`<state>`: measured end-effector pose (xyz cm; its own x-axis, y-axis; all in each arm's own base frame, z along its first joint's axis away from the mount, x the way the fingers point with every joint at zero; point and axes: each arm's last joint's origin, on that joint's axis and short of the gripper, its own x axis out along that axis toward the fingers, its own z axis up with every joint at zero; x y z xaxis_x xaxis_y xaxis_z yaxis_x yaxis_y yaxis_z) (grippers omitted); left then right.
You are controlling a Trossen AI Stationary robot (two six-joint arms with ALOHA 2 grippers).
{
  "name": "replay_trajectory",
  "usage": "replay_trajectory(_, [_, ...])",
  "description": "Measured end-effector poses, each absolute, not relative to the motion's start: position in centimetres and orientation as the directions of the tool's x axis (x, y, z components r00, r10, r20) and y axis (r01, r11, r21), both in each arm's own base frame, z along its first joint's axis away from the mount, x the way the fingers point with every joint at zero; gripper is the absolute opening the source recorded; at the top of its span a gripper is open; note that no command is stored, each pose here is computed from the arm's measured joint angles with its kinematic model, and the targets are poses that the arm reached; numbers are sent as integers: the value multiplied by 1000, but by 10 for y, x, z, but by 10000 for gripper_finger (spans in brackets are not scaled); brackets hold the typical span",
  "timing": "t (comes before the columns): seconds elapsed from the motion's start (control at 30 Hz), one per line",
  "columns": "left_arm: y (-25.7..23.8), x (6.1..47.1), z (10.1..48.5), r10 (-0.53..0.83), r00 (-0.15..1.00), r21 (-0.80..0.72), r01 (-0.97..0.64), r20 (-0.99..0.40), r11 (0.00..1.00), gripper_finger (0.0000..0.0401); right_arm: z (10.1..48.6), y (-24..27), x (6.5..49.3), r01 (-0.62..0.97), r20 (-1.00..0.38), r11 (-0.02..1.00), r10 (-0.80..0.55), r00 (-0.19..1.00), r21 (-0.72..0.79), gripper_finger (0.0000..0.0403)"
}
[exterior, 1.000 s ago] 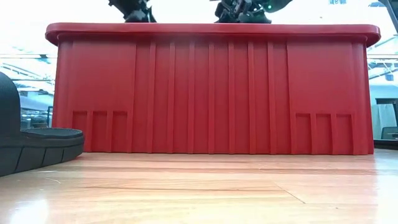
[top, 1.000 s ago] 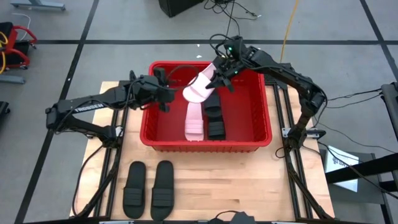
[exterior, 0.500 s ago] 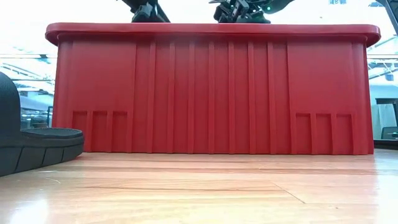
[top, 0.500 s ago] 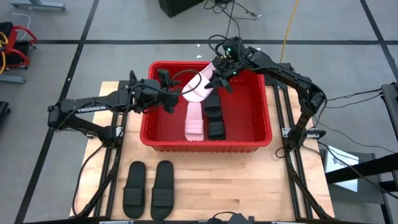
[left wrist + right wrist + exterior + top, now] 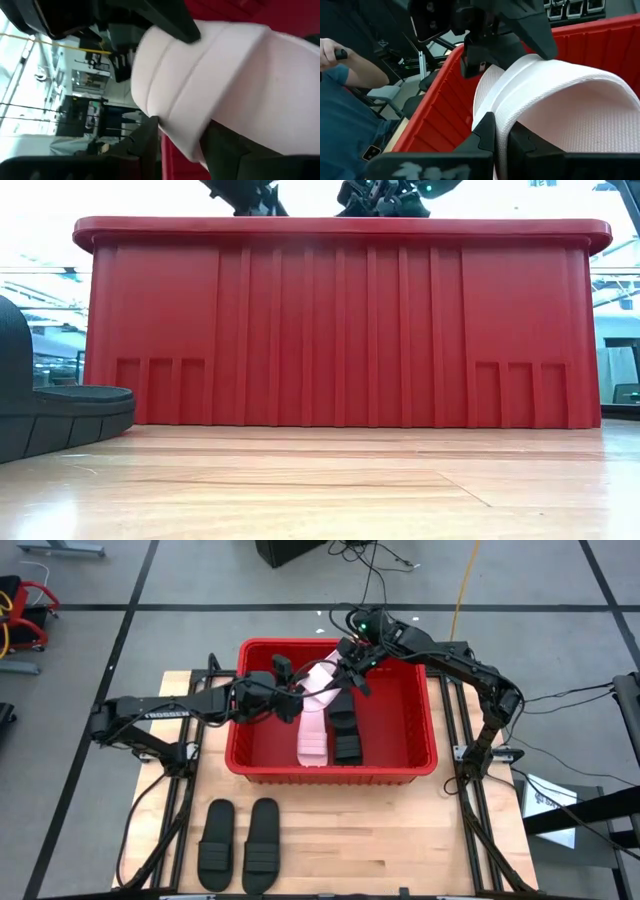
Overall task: Pick and place slides into bin
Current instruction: Put the pink slide into the red bin
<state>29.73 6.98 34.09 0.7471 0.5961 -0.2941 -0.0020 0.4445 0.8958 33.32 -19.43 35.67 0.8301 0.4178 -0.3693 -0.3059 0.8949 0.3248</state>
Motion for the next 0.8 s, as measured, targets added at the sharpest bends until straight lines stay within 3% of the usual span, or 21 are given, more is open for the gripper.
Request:
replay_trajectory(0.37, [58, 303, 341, 566, 777, 928, 61, -276, 368, 138, 357, -194, 334, -310, -368, 894, 421, 829, 324, 4])
replay_trajectory(0.67, [55, 304, 341, 555, 785, 936, 86, -274, 341, 16, 357, -194, 334, -310, -367, 894, 420, 830, 323, 4])
replay_trajectory(0.8, [55, 304, 341, 554, 786, 934, 82, -275, 347, 13, 357, -194, 334, -311, -366, 894, 421, 830, 322, 4])
